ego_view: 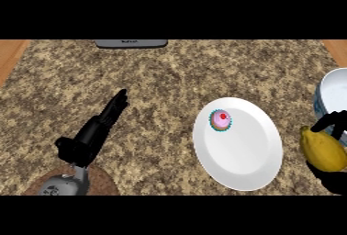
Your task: Pick the lemon from the plate and place it in the bowl
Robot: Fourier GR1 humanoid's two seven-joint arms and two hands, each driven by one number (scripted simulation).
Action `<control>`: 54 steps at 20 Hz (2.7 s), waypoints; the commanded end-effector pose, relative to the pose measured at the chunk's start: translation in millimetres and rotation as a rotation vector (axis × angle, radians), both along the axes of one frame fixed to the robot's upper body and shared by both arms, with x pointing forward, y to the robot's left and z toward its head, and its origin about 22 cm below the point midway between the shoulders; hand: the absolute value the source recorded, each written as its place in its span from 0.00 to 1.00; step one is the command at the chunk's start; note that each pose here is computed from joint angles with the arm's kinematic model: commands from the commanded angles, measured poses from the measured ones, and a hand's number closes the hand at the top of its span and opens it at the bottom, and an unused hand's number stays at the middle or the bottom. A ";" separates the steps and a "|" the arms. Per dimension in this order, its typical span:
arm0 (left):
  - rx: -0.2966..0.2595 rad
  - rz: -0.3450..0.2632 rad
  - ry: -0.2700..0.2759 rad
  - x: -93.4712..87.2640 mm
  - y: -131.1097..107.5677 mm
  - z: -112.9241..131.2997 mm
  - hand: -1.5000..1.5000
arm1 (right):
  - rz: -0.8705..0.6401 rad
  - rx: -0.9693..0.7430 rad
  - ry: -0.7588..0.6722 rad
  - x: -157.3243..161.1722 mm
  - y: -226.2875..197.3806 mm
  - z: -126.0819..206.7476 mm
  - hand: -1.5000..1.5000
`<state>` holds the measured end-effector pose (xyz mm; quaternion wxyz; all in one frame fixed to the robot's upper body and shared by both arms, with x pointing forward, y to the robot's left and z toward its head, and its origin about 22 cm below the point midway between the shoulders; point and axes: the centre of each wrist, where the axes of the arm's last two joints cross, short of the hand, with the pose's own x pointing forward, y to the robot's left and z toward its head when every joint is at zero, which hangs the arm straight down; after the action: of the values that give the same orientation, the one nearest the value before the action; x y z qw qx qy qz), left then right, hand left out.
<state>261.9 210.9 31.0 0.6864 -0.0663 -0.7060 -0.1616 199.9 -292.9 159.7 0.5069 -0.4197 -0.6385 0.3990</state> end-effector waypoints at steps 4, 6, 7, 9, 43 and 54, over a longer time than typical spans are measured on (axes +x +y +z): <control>-0.001 -0.010 -0.012 9.5 -16.5 17.9 0.50 | -0.089 0.210 -0.087 -12.1 -37.6 35.2 1.00; -0.005 -0.020 -0.012 -4.2 -4.5 -0.5 0.50 | -0.143 0.185 -0.087 8.4 -58.3 27.2 1.00; 0.013 -0.027 -0.009 -8.2 -6.4 3.7 0.50 | -0.159 0.133 -0.078 -0.3 -57.4 48.3 1.00; 0.008 -0.036 -0.002 3.0 -1.5 8.4 0.50 | -0.190 0.079 -0.080 31.1 -56.1 34.9 1.00; -0.005 -0.017 -0.002 2.6 -2.4 -5.1 0.50 | -0.348 0.552 -0.117 106.2 -237.4 -3.3 0.00; -0.005 -0.036 -0.020 8.9 3.3 -2.9 0.50 | -0.519 0.723 -0.220 -2.4 -333.1 6.4 0.00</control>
<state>268.7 207.4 30.0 0.6779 -0.0796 -0.7107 -0.1705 234.7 -603.0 167.2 0.6436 -0.3920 -0.6574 -0.0007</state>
